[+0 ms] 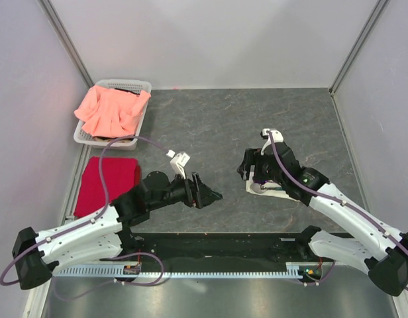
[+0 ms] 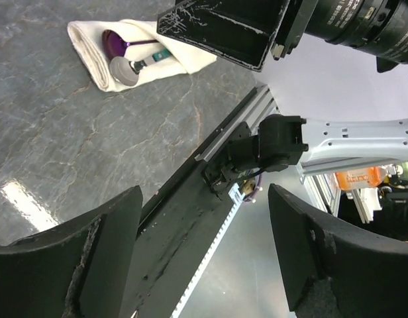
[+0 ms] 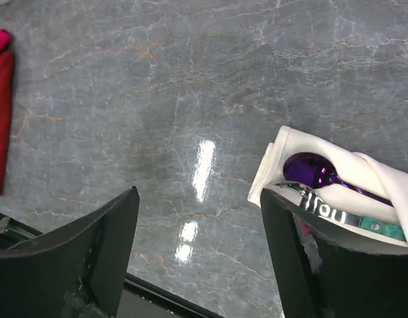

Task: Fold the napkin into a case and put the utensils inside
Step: Reset both arms

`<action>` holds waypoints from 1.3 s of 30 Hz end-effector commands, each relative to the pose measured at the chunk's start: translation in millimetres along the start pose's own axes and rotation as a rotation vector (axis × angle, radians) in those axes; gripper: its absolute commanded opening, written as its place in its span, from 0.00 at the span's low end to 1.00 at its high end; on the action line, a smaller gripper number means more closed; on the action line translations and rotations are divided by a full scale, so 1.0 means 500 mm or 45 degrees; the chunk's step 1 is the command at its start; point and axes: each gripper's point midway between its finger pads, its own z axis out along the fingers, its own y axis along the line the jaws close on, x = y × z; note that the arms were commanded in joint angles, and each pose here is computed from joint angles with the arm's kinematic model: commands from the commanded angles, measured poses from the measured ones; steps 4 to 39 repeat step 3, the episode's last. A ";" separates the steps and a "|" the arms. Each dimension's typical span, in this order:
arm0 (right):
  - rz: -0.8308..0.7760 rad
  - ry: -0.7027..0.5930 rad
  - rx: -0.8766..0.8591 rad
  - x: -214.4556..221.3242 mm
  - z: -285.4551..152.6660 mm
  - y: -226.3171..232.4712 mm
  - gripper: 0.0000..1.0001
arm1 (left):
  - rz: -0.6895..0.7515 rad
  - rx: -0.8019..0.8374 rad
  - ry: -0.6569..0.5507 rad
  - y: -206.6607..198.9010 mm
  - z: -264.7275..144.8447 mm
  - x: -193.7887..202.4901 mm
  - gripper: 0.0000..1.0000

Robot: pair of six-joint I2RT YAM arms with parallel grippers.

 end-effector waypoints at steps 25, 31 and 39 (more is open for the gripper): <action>0.063 -0.185 -0.195 -0.041 -0.035 0.044 0.91 | 0.089 0.129 -0.120 -0.056 -0.009 -0.055 0.85; 0.063 -0.185 -0.195 -0.041 -0.035 0.044 0.91 | 0.089 0.129 -0.120 -0.056 -0.009 -0.055 0.85; 0.063 -0.185 -0.195 -0.041 -0.035 0.044 0.91 | 0.089 0.129 -0.120 -0.056 -0.009 -0.055 0.85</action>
